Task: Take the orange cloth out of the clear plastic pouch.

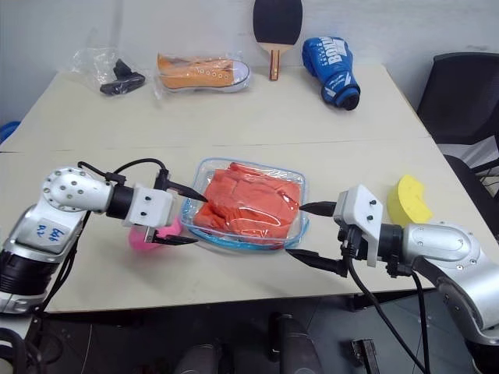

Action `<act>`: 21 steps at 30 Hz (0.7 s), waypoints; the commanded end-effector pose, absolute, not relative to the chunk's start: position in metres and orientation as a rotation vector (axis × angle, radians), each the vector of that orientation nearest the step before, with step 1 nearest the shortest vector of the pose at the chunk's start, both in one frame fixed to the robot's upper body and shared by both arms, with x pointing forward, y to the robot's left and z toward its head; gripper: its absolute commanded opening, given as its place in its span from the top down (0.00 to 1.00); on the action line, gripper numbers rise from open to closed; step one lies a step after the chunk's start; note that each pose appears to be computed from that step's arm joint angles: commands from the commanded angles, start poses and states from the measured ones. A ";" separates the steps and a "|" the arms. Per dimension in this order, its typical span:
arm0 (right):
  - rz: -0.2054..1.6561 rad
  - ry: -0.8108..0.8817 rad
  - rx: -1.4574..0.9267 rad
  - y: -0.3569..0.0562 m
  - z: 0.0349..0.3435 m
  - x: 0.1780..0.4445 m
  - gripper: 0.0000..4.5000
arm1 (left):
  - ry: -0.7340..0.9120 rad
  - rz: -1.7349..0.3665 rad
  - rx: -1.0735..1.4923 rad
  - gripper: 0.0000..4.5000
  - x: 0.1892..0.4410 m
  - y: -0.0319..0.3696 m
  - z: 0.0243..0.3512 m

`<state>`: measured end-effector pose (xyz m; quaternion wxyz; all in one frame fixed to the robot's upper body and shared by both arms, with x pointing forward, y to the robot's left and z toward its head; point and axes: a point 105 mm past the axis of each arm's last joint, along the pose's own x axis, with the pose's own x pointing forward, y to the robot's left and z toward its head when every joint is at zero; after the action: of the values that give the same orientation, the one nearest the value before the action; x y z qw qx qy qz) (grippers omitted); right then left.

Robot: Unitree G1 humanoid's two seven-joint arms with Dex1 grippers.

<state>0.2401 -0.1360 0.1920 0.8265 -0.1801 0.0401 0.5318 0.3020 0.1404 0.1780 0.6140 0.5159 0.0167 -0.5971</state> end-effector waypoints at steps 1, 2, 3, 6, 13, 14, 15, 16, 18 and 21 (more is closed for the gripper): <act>1.127 0.039 -0.404 -0.132 0.199 0.234 0.00 | 0.001 -1.359 1.317 0.02 0.308 0.142 0.175; 1.122 0.040 -0.405 -0.132 0.198 0.234 0.00 | -0.003 -1.361 1.331 0.02 0.309 0.142 0.172; 1.115 0.040 -0.404 -0.132 0.197 0.233 0.00 | -0.012 -1.349 1.327 0.02 0.312 0.142 0.171; 1.104 0.041 -0.402 -0.132 0.195 0.232 0.00 | -0.032 -1.331 1.298 0.02 0.317 0.139 0.171; 1.080 0.047 -0.400 -0.134 0.191 0.234 0.00 | -0.081 -1.323 1.192 0.41 0.316 0.132 0.179; 1.079 0.048 -0.402 -0.134 0.190 0.234 0.00 | -0.077 -1.325 1.173 0.48 0.316 0.133 0.180; 1.079 0.050 -0.403 -0.134 0.189 0.235 0.00 | -0.071 -1.330 1.155 0.54 0.315 0.134 0.181; 1.079 0.052 -0.403 -0.134 0.189 0.235 0.00 | -0.067 -1.334 1.142 0.61 0.314 0.134 0.182; 1.083 0.060 -0.418 -0.135 0.186 0.235 0.00 | -0.051 -1.347 1.081 0.75 0.311 0.134 0.185; 1.086 0.063 -0.436 -0.134 0.182 0.235 0.00 | 0.024 -1.354 0.837 0.95 0.306 0.130 0.189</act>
<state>0.2381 -0.1384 0.1791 0.8390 -0.1974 0.0466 0.5049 0.3116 0.1342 0.1765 0.6742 0.4278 0.0151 -0.6018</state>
